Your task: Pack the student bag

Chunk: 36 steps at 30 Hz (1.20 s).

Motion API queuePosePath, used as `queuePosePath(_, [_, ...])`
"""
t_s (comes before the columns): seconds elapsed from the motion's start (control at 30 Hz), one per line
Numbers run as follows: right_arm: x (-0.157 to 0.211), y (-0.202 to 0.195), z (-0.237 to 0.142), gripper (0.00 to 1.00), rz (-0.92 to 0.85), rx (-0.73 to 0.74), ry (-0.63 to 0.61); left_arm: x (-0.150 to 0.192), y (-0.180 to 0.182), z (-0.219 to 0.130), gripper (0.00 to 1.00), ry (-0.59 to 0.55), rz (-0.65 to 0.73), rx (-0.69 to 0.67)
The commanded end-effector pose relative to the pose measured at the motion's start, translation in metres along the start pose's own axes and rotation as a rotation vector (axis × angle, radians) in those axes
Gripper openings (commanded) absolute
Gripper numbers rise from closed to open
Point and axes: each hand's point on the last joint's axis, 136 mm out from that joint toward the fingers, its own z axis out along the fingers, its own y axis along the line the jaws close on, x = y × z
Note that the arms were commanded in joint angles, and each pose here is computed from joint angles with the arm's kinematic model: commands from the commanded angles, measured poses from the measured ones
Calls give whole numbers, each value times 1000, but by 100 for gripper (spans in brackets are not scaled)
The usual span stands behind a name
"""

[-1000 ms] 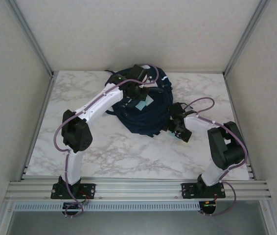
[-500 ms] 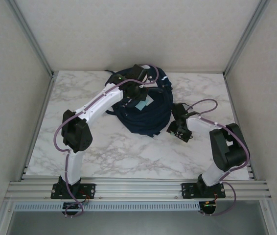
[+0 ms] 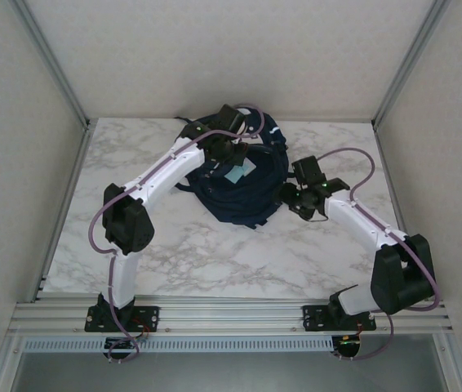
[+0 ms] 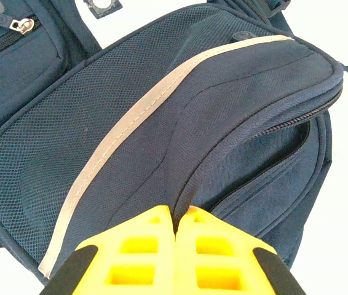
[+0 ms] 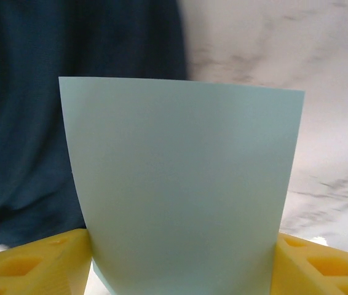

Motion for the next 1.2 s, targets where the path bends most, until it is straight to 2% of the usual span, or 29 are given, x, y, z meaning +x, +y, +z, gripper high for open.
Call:
queuePosePath(0.0, [-14, 48, -3, 70, -51, -143, -16, -26, -6, -31, 0, -85, -28, 38])
queuePosePath(0.13, [-35, 89, 9, 69, -46, -257, -57, -26, -7, -32, 0, -82, -33, 42])
queuePosePath(0.33, [-52, 129, 39, 69, -39, -327, -39, -23, -9, -31, 0, -72, -46, 56])
queuePosePath(0.37, [-53, 134, 43, 71, -39, -340, -35, -23, -9, -31, 0, -69, -48, 57])
queuePosePath(0.43, [-54, 145, 48, 84, -30, -378, -25, -23, -10, -32, 0, -69, -51, 60])
queuePosePath(0.53, [-53, 151, 46, 98, -22, -430, -31, -22, -9, -33, 0, -70, -52, 58])
queuePosePath(0.63, [-49, 143, 40, 99, -33, -422, -52, -22, -9, -33, 0, -72, -52, 61])
queuePosePath(0.7, [-47, 136, 43, 96, -30, -405, -56, -22, -10, -34, 0, -73, -55, 67])
queuePosePath(0.77, [-43, 134, 50, 88, -19, -406, -46, -22, -12, -34, 0, -74, -59, 77])
queuePosePath(0.9, [-40, 139, 73, 65, 7, -443, -16, -21, -15, -36, 0, -68, -69, 97])
queuePosePath(1.0, [-42, 145, 88, 58, 21, -461, -2, -20, -19, -37, 0, -67, -74, 112])
queuePosePath(1.17, [-56, 175, 82, 55, 21, -583, -29, -17, -26, -38, 0, -58, -81, 141])
